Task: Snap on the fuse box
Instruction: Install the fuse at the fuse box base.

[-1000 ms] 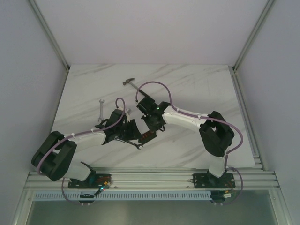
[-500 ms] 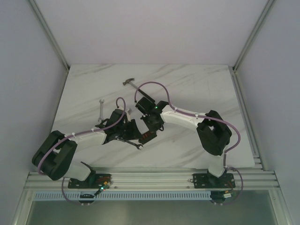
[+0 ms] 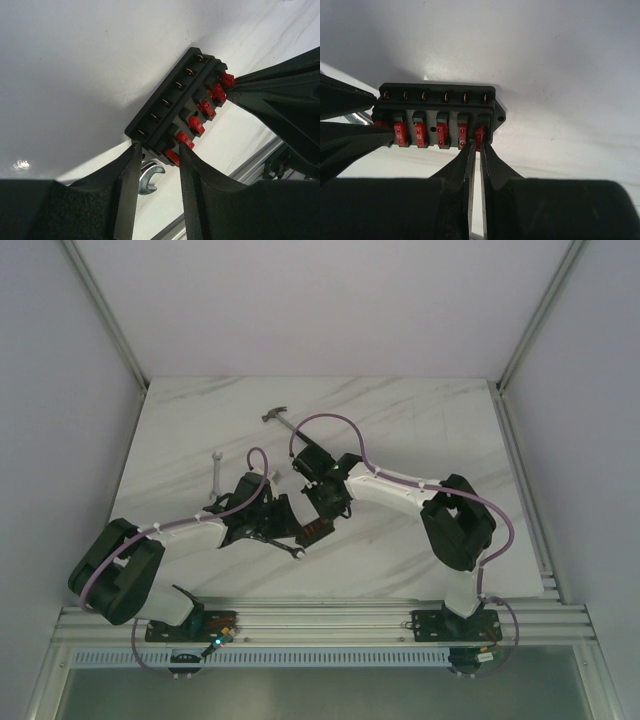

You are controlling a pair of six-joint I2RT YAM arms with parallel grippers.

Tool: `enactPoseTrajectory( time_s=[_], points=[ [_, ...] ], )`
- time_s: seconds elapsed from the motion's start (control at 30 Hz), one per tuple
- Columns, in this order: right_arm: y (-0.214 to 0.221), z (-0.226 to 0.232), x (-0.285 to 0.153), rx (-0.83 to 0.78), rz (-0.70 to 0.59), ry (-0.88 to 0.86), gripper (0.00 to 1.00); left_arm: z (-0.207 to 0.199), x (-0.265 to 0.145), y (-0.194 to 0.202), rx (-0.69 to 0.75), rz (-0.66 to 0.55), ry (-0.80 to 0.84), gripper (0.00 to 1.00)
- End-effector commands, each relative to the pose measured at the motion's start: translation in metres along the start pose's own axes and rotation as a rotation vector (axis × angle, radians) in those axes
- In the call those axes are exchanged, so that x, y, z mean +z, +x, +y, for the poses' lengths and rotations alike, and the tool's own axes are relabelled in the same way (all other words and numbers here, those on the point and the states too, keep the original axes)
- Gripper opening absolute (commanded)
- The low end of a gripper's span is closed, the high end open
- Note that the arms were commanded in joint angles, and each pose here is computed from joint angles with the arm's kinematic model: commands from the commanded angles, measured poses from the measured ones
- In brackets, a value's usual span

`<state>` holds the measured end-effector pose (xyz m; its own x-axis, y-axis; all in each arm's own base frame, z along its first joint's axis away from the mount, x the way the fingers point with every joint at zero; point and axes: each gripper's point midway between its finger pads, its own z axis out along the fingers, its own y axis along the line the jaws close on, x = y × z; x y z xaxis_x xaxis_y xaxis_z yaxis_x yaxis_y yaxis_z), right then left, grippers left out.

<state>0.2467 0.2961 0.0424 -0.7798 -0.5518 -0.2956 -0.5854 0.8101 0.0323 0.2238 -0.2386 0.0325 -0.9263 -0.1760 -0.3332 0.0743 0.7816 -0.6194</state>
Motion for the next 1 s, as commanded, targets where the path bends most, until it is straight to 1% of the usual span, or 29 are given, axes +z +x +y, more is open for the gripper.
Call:
enactPoseTrajectory(
  time_s=[0.0, 0.03, 0.13, 0.27, 0.37, 0.53, 0.77, 0.87, 0.97],
  points=[
    [0.051, -0.027, 0.046, -0.028, 0.191, 0.092, 0.00, 0.020, 0.003, 0.004, -0.003, 0.001, -0.076, 0.43],
    [0.043, -0.023, 0.039, -0.031, 0.161, 0.072, 0.00, 0.020, 0.003, 0.004, -0.002, 0.002, -0.076, 0.43],
    [0.013, -0.010, 0.011, -0.045, 0.045, 0.012, 0.09, 0.018, 0.004, 0.003, 0.003, 0.002, -0.070, 0.43],
    [-0.020, 0.001, -0.023, -0.040, -0.084, -0.031, 0.17, 0.017, 0.004, 0.002, 0.004, 0.001, -0.067, 0.43],
    [-0.031, 0.004, -0.035, -0.037, -0.130, -0.045, 0.20, 0.015, 0.003, 0.001, 0.006, -0.002, -0.063, 0.43],
    [-0.033, 0.003, -0.030, -0.034, -0.127, -0.034, 0.24, 0.015, 0.003, 0.001, 0.007, -0.002, -0.062, 0.43],
    [-0.025, -0.001, -0.018, -0.016, -0.080, -0.003, 0.19, 0.014, 0.003, 0.000, 0.008, -0.002, -0.060, 0.43],
    [-0.020, -0.006, -0.015, -0.020, -0.063, 0.022, 0.19, 0.015, 0.003, 0.000, 0.008, -0.002, -0.061, 0.43],
    [-0.019, -0.004, -0.013, -0.024, -0.053, 0.009, 0.19, 0.013, 0.004, -0.001, 0.009, -0.002, -0.059, 0.43]
  ],
)
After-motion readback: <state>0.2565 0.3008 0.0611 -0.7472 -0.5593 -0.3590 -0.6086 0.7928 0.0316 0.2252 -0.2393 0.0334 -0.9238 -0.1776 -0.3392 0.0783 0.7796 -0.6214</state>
